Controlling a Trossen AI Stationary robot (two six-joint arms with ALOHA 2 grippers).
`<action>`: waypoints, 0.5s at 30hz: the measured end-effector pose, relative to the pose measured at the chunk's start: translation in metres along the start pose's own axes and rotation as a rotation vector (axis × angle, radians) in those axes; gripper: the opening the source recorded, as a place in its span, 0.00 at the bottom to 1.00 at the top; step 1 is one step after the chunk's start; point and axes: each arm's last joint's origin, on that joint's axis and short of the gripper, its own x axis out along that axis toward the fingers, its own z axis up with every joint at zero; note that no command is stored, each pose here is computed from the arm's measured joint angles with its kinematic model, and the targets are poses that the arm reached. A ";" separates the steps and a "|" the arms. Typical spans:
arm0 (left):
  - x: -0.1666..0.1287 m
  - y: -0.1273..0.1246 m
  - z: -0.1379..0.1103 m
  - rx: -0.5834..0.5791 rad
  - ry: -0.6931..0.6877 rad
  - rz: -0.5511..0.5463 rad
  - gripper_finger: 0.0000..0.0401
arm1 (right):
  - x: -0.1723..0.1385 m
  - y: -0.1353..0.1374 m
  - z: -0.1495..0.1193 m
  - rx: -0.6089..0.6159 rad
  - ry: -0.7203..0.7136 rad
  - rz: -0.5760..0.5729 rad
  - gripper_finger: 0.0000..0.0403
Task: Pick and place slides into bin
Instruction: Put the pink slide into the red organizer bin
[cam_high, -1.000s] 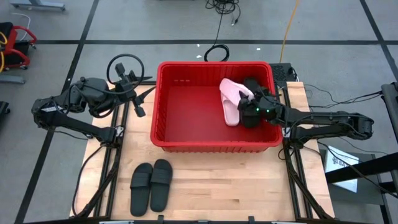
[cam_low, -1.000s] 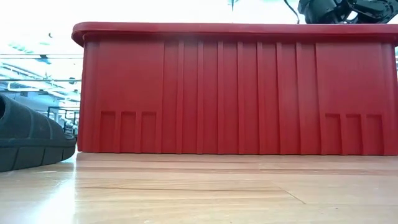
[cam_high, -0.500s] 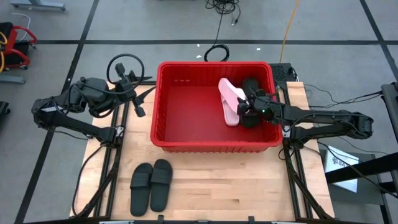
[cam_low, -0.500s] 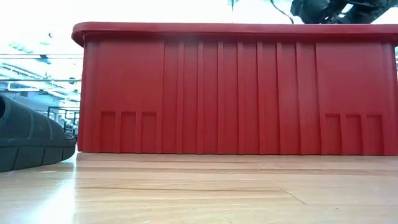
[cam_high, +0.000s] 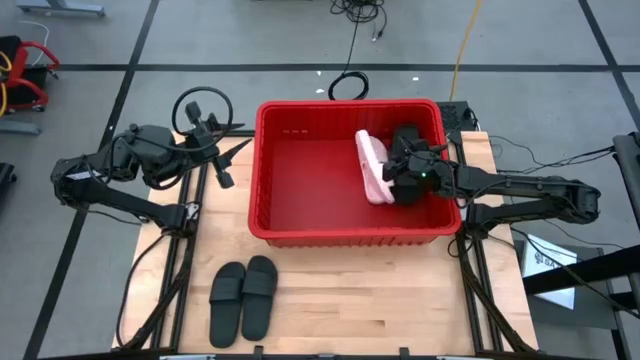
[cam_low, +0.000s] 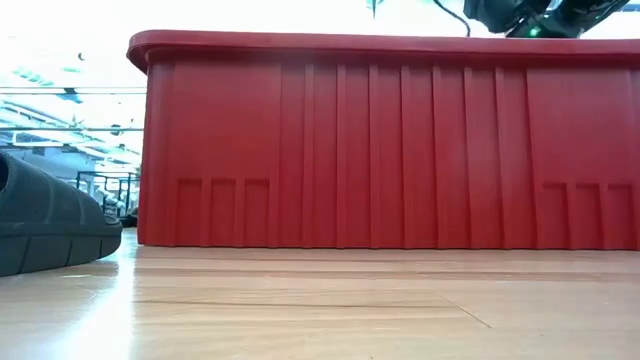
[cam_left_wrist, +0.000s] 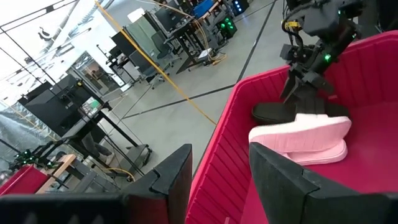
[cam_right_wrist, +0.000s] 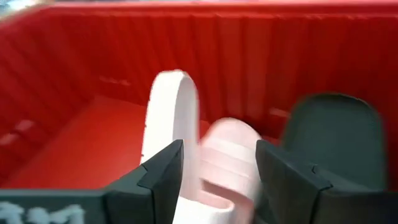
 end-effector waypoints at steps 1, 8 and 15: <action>0.000 0.000 0.000 0.000 0.000 0.000 0.42 | 0.000 0.002 0.001 0.006 -0.008 0.021 0.47; 0.000 0.000 0.000 0.000 0.001 0.000 0.42 | -0.002 0.012 0.010 -0.032 -0.038 0.211 0.48; 0.000 0.000 0.000 -0.001 0.001 0.000 0.42 | 0.002 0.013 0.006 -0.264 0.003 0.309 0.48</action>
